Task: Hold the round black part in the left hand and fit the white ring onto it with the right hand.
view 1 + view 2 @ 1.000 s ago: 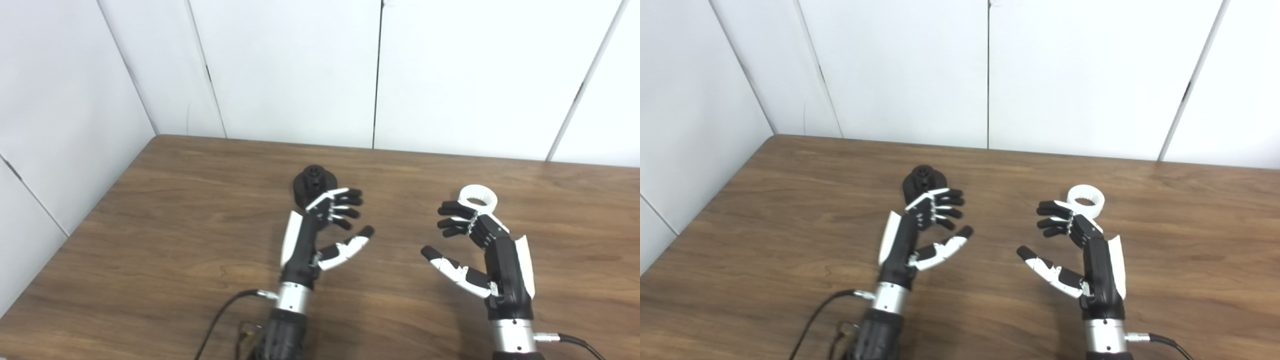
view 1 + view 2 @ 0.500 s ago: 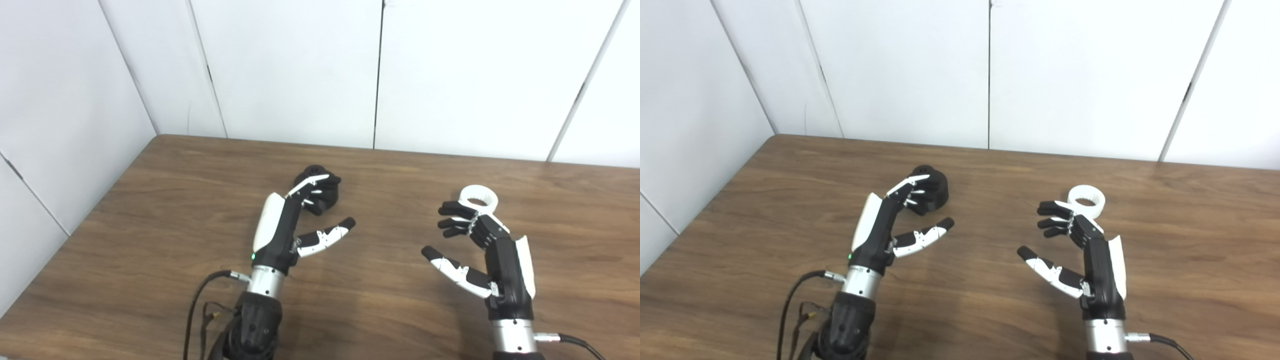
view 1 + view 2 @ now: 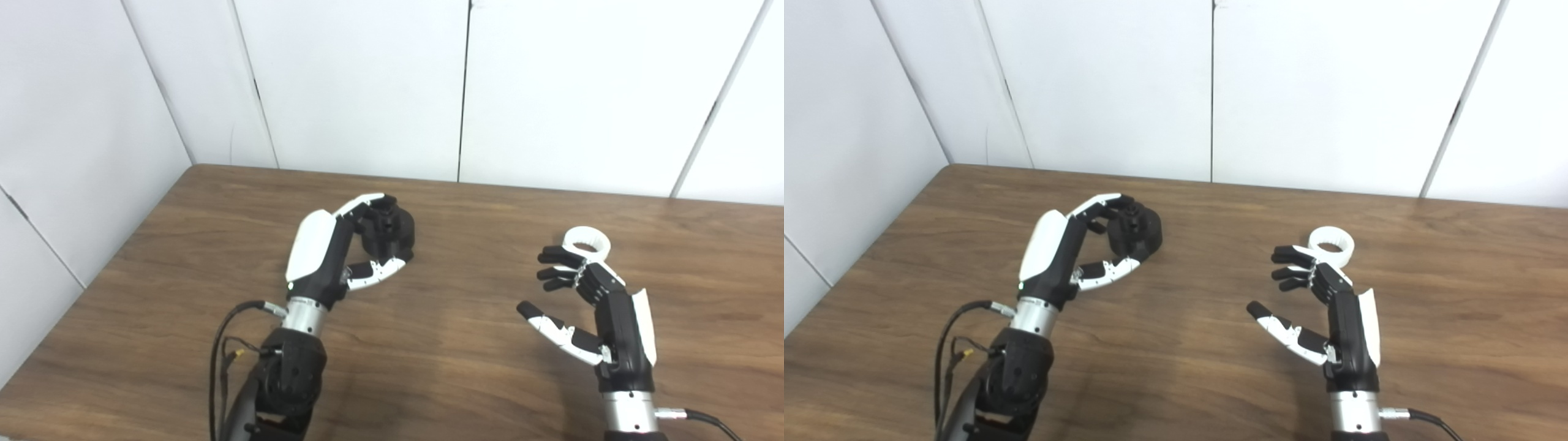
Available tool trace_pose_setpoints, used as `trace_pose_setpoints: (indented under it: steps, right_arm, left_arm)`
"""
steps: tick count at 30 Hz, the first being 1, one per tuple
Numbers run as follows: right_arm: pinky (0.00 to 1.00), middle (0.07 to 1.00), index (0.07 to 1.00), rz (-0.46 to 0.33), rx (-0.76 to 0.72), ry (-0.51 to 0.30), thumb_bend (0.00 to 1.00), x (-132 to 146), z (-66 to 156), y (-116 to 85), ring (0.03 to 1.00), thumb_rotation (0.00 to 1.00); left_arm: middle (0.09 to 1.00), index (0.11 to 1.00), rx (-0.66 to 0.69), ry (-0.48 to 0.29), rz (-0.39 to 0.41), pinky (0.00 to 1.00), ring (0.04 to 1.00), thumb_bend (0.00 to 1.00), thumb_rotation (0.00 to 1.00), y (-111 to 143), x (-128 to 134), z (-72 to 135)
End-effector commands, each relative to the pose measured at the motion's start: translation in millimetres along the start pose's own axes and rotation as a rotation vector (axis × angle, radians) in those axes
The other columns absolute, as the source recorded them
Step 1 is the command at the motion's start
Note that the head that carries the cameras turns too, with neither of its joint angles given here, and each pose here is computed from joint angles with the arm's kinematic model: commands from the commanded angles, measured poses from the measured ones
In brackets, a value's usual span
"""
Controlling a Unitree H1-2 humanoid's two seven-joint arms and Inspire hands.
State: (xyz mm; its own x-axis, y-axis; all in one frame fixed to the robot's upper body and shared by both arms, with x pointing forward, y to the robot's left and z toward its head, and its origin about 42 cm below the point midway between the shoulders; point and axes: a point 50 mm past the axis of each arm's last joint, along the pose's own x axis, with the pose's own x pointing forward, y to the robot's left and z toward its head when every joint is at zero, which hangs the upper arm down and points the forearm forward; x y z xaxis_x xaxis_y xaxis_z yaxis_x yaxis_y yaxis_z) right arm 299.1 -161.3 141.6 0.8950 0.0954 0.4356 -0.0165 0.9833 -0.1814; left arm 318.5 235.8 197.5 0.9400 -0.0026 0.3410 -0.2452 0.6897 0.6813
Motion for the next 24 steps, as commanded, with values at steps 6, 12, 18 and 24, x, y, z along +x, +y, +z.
trace_pose_setpoints:
  steps: [6,12,18,24]
  right_arm:
    - [0.51,0.666,0.675,0.012,-0.021,0.062,0.69,-19,-20,0,0.585,0.07]
    - [0.51,0.664,0.675,0.009,-0.015,0.066,0.69,-20,-19,-1,0.583,0.08]
    - [0.49,0.666,0.675,0.010,-0.019,0.066,0.68,-20,-20,-3,0.575,0.09]
    - [0.49,0.664,0.675,0.011,-0.020,0.066,0.68,-21,-20,-5,0.569,0.08]
  left_arm:
    - [0.777,0.753,0.089,-0.021,0.071,0.61,0.734,0.66,0.30,13,34,-7]
    - [0.799,0.760,0.115,0.002,0.063,0.62,0.749,0.68,0.32,13,48,-15]
    - [0.833,0.790,0.219,0.040,0.042,0.62,0.793,0.73,0.46,13,63,-12]
    - [0.897,0.837,0.364,0.073,0.032,0.66,0.875,0.83,0.53,13,77,-6]
